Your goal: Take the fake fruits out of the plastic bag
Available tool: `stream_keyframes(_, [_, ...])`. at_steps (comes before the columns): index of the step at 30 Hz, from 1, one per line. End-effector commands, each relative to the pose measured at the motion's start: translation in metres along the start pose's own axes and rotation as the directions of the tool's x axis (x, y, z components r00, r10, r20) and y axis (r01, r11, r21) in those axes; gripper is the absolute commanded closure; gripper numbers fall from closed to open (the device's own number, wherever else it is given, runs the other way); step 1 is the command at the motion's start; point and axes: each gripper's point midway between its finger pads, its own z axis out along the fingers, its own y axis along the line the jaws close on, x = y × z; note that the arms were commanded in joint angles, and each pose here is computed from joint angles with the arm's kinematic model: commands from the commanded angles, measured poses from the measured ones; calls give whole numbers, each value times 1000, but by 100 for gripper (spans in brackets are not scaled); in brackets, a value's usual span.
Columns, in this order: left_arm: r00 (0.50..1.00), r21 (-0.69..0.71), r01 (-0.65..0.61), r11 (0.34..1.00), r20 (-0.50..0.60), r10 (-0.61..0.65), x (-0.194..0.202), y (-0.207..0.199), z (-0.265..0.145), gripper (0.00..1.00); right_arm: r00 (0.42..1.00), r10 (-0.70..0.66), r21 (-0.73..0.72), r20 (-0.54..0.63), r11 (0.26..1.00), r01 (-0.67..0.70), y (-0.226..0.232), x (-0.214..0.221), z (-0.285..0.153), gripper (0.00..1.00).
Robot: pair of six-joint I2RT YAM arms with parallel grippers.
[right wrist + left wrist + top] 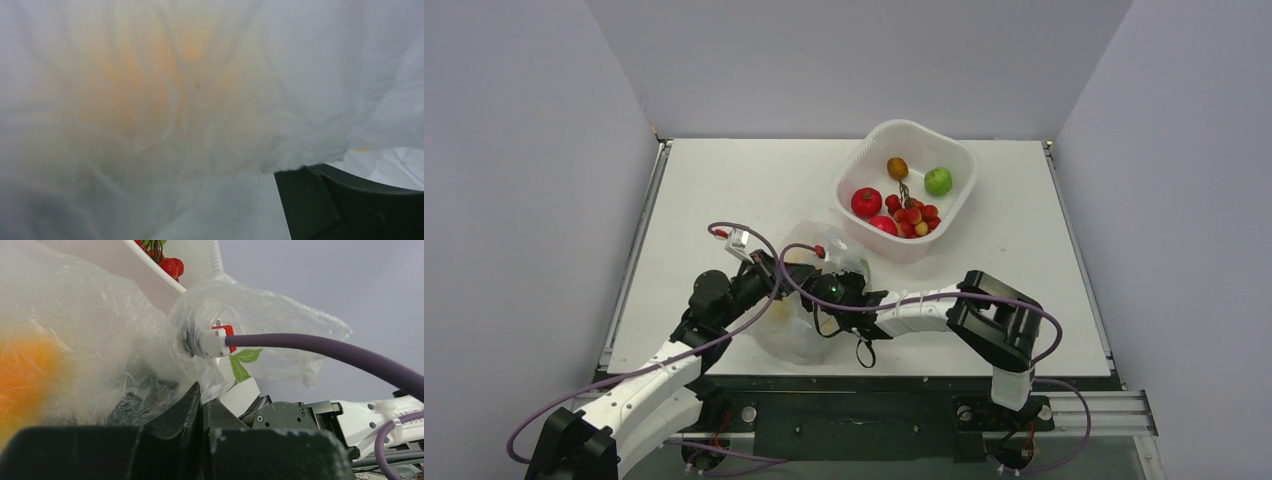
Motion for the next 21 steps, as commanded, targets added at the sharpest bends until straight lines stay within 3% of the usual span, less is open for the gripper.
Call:
stream_keyframes(1, [1000,128,-4,992,-1,4,-12,-38,3,100,991,91,-38,96,995,-88,-6,-40,-15,5])
stream_keyframes(10, [989,395,44,918,-150,16,-12,-164,9,100,993,79,-19,92,997,-78,-60,-77,-94,4])
stream_keyframes(15, [995,331,33,943,-102,1,-18,-144,12,100,991,80,-36,109,996,-77,-75,-96,-132,2])
stream_keyframes(18, [998,286,23,958,-62,-5,-30,-125,12,100,992,78,-66,99,995,-71,-70,-97,-135,2])
stream_keyframes(21, [999,149,-1,989,-52,9,-31,-80,16,100,997,56,-56,54,997,-53,-63,-81,-116,2])
